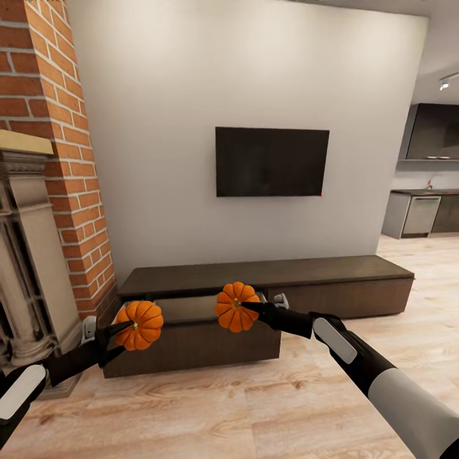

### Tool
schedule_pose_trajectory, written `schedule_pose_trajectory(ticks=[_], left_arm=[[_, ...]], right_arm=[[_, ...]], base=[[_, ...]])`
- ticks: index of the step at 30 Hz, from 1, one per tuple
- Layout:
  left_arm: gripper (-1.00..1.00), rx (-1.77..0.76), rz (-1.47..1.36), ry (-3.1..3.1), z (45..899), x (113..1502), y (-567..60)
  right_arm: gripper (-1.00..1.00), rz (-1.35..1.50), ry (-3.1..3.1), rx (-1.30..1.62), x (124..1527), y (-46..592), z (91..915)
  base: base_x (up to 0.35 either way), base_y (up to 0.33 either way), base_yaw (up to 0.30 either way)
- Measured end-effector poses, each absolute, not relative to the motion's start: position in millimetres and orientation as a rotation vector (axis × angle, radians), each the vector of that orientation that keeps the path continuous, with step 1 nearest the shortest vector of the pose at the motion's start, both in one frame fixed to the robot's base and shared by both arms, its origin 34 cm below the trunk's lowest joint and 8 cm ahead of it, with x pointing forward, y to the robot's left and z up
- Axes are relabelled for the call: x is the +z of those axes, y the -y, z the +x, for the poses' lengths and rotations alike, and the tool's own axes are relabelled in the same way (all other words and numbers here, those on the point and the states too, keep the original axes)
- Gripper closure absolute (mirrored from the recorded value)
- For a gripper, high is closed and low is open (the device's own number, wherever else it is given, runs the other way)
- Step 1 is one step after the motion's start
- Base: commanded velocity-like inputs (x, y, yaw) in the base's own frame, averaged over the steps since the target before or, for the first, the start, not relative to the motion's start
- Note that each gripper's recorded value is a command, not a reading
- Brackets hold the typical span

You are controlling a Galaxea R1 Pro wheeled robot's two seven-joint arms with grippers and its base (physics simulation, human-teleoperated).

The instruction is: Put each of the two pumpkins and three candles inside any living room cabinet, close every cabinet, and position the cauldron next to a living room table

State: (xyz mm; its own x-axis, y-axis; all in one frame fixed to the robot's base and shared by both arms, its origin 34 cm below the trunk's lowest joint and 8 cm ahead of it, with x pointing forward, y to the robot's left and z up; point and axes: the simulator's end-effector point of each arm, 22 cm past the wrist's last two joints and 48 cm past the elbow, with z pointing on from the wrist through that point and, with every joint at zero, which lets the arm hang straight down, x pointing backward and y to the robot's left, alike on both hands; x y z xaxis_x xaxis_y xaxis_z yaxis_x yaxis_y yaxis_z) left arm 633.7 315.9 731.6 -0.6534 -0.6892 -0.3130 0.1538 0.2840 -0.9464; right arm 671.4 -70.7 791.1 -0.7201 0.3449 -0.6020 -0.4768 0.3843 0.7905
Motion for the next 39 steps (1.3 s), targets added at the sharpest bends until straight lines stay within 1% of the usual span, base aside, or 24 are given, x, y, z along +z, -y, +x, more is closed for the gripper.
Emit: schedule_pose_trajectory(ticks=[39], left_arm=[[1.0,-1.456,-0.484,-1.82,648.4,812.4,-316.1]], right_arm=[[1.0,-0.113,-1.91,1.419,871.2,70.3,685.8]], base=[[0.0,0.0,0.0]])
